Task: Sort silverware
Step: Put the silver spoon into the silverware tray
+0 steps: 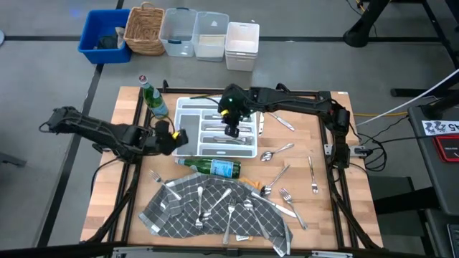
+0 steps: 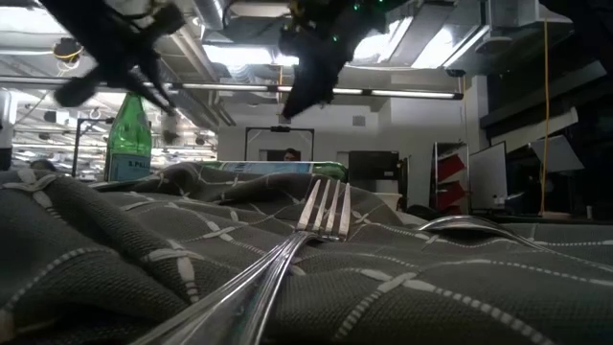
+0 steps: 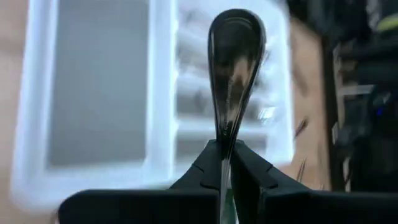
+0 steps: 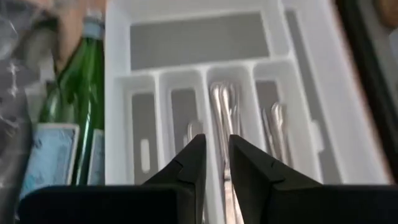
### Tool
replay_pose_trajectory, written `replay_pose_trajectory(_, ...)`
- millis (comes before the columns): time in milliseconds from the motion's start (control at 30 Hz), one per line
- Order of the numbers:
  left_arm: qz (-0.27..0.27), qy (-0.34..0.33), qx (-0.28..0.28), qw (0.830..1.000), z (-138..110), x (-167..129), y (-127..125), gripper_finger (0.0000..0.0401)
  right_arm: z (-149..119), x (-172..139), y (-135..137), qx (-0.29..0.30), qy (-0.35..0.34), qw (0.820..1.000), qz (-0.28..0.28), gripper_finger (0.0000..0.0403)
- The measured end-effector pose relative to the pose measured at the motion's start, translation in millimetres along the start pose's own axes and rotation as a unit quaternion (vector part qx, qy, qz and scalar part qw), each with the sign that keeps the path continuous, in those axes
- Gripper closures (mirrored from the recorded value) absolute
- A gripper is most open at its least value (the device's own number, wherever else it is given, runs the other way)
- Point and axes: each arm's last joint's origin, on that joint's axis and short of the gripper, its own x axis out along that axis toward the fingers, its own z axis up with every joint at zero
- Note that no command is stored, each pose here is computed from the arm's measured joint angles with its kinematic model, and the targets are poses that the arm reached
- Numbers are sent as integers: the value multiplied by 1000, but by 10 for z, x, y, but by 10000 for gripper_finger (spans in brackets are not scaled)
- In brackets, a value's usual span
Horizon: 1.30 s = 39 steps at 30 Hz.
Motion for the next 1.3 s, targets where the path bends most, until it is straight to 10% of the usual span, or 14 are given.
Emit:
replay_pose_trajectory(667, -119, -201, 3, 972, 511, 694, -547, 386, 290, -248, -1, -14, -79, 997, -6, 331)
replay_pose_trajectory(967, -139, -211, -14, 967, 561, 690, -587, 386, 366, -269, -68, -12, -109, 987, -114, 331)
replay_pose_trajectory(1300, -158, -224, -11, 962, 599, 672, -630, 386, 384, -197, -58, -9, -122, 989, -80, 331)
